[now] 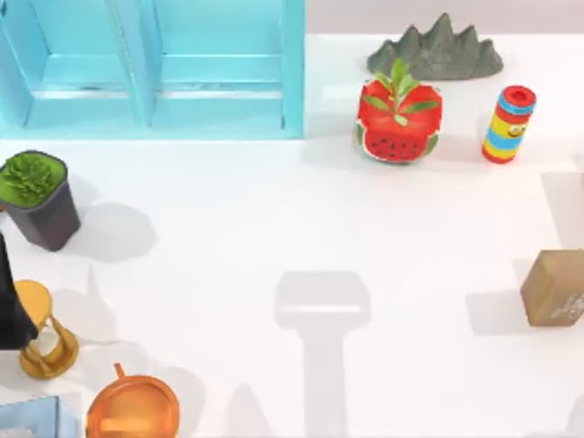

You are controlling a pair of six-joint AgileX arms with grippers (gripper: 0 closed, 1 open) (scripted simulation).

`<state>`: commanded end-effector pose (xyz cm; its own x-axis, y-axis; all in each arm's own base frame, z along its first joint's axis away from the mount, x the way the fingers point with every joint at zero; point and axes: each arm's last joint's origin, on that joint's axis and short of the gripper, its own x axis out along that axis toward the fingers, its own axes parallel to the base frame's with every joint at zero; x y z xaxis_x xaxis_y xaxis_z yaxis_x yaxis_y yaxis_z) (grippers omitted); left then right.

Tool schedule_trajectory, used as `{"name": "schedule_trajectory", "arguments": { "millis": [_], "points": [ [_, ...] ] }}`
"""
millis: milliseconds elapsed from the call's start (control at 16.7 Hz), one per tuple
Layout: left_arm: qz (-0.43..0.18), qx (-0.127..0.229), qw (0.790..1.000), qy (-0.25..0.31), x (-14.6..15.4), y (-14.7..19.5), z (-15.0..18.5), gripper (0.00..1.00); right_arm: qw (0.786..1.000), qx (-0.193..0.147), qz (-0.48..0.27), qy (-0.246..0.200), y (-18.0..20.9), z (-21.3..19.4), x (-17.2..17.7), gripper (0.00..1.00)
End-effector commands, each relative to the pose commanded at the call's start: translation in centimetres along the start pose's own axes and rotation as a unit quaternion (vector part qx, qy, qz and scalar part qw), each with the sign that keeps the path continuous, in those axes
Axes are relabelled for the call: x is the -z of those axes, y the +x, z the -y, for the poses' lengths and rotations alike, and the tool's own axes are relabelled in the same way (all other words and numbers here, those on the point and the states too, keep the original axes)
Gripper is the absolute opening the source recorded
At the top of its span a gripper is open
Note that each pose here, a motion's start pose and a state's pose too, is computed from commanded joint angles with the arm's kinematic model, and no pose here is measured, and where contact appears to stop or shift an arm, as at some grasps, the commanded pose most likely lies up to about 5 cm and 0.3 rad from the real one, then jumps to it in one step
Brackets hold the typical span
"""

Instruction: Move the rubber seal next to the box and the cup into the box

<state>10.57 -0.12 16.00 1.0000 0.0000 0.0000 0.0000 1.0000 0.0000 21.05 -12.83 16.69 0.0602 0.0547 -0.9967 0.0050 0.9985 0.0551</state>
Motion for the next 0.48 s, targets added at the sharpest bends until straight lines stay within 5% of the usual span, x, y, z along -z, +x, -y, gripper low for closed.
{"name": "schedule_trajectory", "arguments": {
  "millis": [120, 480],
  "points": [
    [0.000, 0.000, 1.000, 0.000, 0.00, 0.00, 0.00, 1.00, 1.000, 0.000, 0.000, 0.000, 0.00, 0.00, 0.00, 1.00],
    [0.000, 0.000, 1.000, 0.000, 0.00, 0.00, 0.00, 1.00, 1.000, 0.000, 0.000, 0.000, 0.00, 0.00, 0.00, 1.00]
  ]
}}
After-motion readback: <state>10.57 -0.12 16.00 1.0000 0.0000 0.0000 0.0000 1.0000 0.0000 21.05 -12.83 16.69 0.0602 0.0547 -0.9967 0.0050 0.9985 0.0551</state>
